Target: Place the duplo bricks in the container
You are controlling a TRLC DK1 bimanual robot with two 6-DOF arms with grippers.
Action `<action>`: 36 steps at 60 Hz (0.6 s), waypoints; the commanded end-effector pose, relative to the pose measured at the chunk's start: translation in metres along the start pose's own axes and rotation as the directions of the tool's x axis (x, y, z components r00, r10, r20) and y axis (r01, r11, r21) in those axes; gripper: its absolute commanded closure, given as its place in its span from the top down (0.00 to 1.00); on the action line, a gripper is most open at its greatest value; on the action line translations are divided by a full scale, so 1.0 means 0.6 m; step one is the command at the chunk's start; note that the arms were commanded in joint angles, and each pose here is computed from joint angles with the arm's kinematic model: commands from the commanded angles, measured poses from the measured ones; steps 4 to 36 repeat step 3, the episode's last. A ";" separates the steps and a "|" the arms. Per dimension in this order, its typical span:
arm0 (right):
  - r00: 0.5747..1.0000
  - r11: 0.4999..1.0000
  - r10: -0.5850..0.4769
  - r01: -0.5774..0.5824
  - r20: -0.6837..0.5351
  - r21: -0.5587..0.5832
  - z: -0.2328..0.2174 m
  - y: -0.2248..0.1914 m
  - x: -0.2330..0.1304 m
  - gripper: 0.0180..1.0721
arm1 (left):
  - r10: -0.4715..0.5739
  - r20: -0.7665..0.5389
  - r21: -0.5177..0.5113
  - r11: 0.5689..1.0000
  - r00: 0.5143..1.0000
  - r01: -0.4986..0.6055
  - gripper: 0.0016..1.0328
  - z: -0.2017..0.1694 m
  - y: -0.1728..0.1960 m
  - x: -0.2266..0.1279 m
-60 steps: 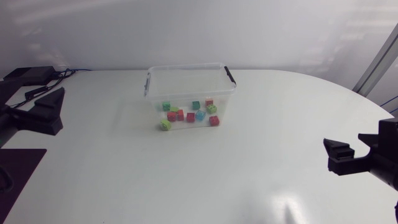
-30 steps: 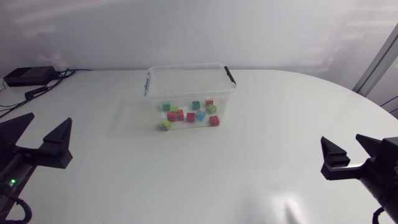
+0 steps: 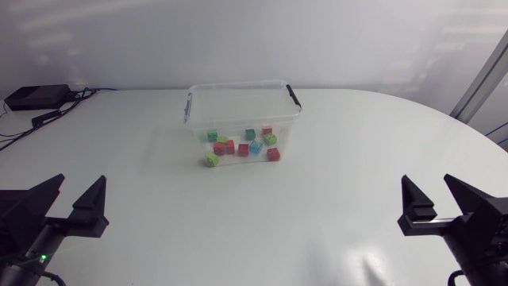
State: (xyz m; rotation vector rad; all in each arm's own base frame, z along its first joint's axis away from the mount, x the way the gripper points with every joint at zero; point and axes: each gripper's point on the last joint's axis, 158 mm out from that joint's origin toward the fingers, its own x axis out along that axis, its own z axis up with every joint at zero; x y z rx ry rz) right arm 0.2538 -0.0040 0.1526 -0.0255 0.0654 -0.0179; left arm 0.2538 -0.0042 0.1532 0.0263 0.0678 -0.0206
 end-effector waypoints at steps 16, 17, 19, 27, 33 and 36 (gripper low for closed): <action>1.000 1.000 0.009 -0.009 0.008 0.025 -0.006 0.004 0.001 0.95 | 0.003 0.007 -0.027 1.000 1.000 -0.003 0.96 -0.005 0.002 0.001; 1.000 1.000 0.009 -0.009 0.008 0.025 -0.006 0.004 0.001 0.95 | 0.003 0.007 -0.027 1.000 1.000 -0.003 0.96 -0.005 0.002 0.001; 1.000 1.000 0.009 -0.009 0.008 0.025 -0.006 0.004 0.001 0.95 | 0.003 0.007 -0.027 1.000 1.000 -0.003 0.96 -0.005 0.002 0.001; 1.000 1.000 0.009 -0.009 0.008 0.025 -0.006 0.004 0.001 0.95 | 0.003 0.007 -0.027 1.000 1.000 -0.003 0.96 -0.005 0.002 0.001; 1.000 1.000 0.009 -0.009 0.008 0.025 -0.006 0.004 0.001 0.95 | 0.003 0.007 -0.027 1.000 1.000 -0.003 0.96 -0.005 0.002 0.001; 1.000 1.000 0.009 -0.009 0.008 0.025 -0.006 0.004 0.001 0.95 | 0.003 0.007 -0.027 1.000 1.000 -0.003 0.96 -0.005 0.002 0.001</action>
